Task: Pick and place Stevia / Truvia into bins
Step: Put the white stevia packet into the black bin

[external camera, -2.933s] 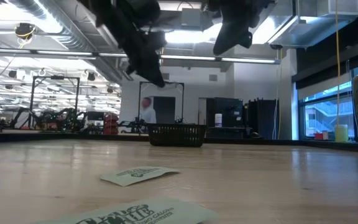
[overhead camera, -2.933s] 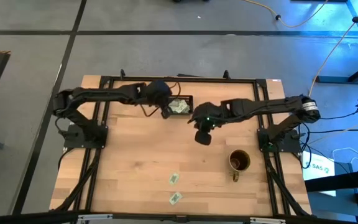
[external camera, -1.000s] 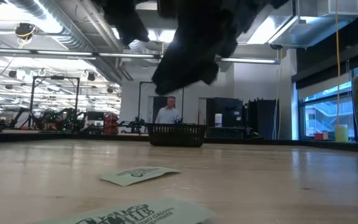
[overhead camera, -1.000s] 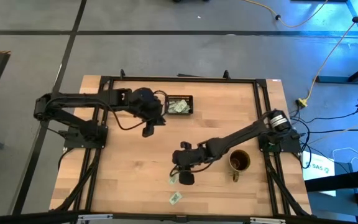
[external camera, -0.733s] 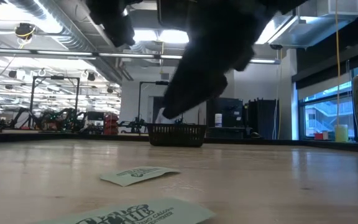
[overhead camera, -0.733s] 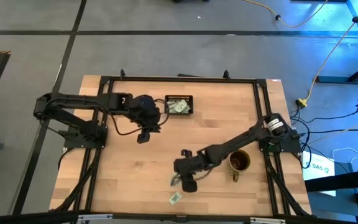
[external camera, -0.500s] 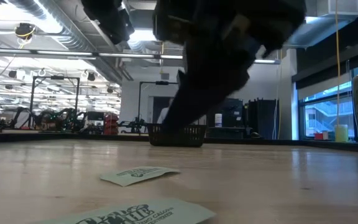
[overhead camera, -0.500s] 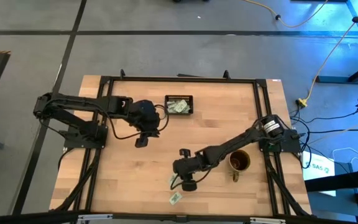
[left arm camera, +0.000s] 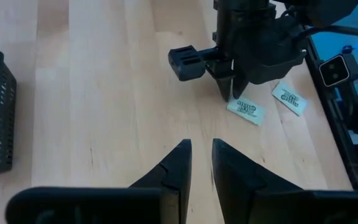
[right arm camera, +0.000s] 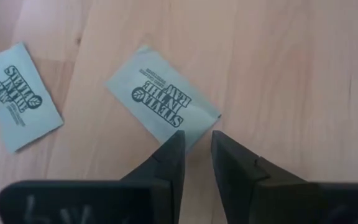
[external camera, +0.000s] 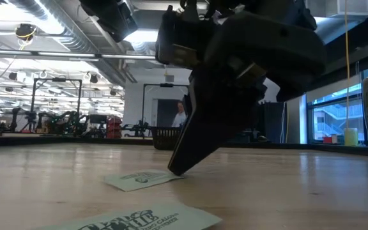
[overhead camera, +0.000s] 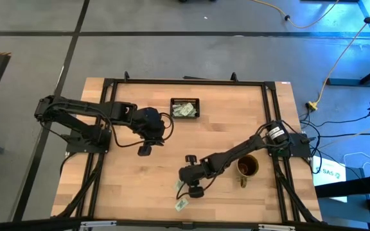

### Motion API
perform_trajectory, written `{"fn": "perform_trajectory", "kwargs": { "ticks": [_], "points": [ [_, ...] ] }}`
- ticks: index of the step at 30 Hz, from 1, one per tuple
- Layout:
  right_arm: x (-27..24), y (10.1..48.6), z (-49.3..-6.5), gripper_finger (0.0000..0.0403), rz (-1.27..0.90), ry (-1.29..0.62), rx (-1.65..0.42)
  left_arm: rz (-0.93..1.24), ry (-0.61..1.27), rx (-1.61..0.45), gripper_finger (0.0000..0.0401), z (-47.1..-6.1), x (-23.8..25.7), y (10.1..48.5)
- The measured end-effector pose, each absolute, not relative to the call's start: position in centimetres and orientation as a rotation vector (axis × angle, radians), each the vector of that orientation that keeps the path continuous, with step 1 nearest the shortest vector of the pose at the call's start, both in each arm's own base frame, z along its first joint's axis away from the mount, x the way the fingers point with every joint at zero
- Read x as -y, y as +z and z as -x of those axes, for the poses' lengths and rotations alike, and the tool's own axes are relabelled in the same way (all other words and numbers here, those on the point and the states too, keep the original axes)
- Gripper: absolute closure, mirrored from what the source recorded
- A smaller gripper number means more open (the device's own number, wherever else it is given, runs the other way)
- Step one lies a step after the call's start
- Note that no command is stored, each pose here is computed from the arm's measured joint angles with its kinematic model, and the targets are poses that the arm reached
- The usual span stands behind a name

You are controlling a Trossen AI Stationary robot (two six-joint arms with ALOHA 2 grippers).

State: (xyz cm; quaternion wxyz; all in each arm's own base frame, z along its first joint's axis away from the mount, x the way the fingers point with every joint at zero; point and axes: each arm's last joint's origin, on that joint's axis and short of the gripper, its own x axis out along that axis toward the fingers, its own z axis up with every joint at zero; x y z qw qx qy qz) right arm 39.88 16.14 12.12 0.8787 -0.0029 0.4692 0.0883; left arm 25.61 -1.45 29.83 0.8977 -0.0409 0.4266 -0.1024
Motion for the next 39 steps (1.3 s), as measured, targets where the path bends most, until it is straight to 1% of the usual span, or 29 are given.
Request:
{"fn": "perform_trajectory", "kwargs": {
  "ticks": [12,17,21,25,29,32,39],
  "points": [
    [-16.8,13.0,-40.4,0.0321,0.004,0.205,-0.947,0.088,-0.211,-0.884,0.0343,-25.6,1.4,29.8],
    [-17.6,13.7,-40.6,0.0321,0.066,0.229,-0.908,0.088,-0.211,-0.884,0.0343,-25.6,1.4,29.8],
    [-17.9,12.9,-40.3,0.0321,0.096,0.241,-0.944,0.099,-0.205,-0.885,0.0343,-25.6,1.4,29.8],
    [-17.9,11.9,-40.5,0.0321,0.074,0.219,-0.961,0.097,-0.195,-0.885,0.0343,-25.6,1.4,29.8],
    [-17.9,11.4,-40.6,0.0323,0.069,0.202,-0.970,0.084,-0.147,-0.886,0.0342,-25.6,1.3,29.8],
    [-17.8,11.2,-40.3,0.0335,0.081,0.194,-1.006,0.076,-0.123,-0.886,0.0342,-25.7,1.2,29.8],
    [-17.7,11.1,-40.2,0.0389,0.091,0.180,-1.022,0.076,-0.120,-0.886,0.0342,-25.7,1.2,29.8]
  ]
}}
